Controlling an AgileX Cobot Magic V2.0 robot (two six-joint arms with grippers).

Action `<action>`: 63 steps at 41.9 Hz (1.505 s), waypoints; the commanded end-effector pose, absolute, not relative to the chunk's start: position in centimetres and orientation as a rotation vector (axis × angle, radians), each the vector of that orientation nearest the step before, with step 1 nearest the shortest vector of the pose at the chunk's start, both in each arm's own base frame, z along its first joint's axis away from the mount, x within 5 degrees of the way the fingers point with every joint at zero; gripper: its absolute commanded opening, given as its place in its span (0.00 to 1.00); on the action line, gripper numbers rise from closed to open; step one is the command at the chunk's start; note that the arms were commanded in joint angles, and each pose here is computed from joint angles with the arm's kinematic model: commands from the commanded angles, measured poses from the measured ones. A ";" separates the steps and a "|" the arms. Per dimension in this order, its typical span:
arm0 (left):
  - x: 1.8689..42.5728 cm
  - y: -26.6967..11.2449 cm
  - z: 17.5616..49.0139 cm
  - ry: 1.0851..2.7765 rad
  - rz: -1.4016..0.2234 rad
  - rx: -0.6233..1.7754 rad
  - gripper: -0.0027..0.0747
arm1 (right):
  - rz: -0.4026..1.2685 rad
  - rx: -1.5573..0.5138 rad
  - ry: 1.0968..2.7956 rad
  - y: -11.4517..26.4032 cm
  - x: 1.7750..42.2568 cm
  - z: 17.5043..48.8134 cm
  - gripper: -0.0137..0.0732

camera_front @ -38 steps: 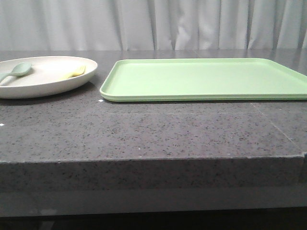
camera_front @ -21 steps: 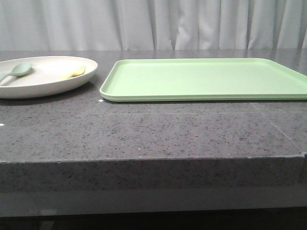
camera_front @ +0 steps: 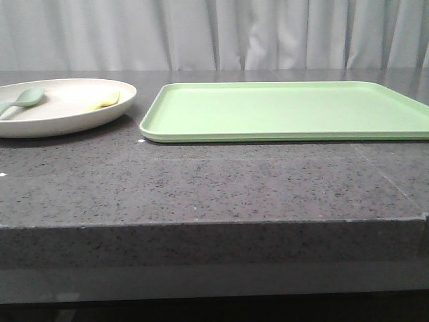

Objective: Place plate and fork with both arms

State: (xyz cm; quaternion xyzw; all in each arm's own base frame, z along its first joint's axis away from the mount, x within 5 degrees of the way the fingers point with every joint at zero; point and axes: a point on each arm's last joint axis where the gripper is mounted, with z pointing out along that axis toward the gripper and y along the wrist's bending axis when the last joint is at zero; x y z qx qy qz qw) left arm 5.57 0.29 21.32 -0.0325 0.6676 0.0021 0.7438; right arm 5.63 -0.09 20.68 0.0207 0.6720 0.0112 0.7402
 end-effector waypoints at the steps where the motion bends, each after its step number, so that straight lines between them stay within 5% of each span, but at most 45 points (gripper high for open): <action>1: 4.9 0.4 23.5 1.280 -0.001 -0.082 0.01 | 0.017 0.051 1.312 -0.2 5.0 23.2 0.08; 13: 2.7 0.0 31.9 1.245 -0.022 -0.054 0.01 | 0.024 0.032 1.362 0.0 3.2 30.1 0.08; 25: 4.7 -0.3 38.2 1.516 -0.046 -0.025 0.01 | 0.025 0.021 1.607 0.1 5.8 35.8 0.08; 40: 9.6 -0.1 37.3 1.717 -0.053 -0.035 0.01 | 0.026 0.028 1.814 0.0 11.0 34.5 0.08; 63: 11.3 0.0 36.6 1.773 -0.047 -0.036 0.02 | 0.030 0.028 1.853 0.0 12.0 34.1 0.09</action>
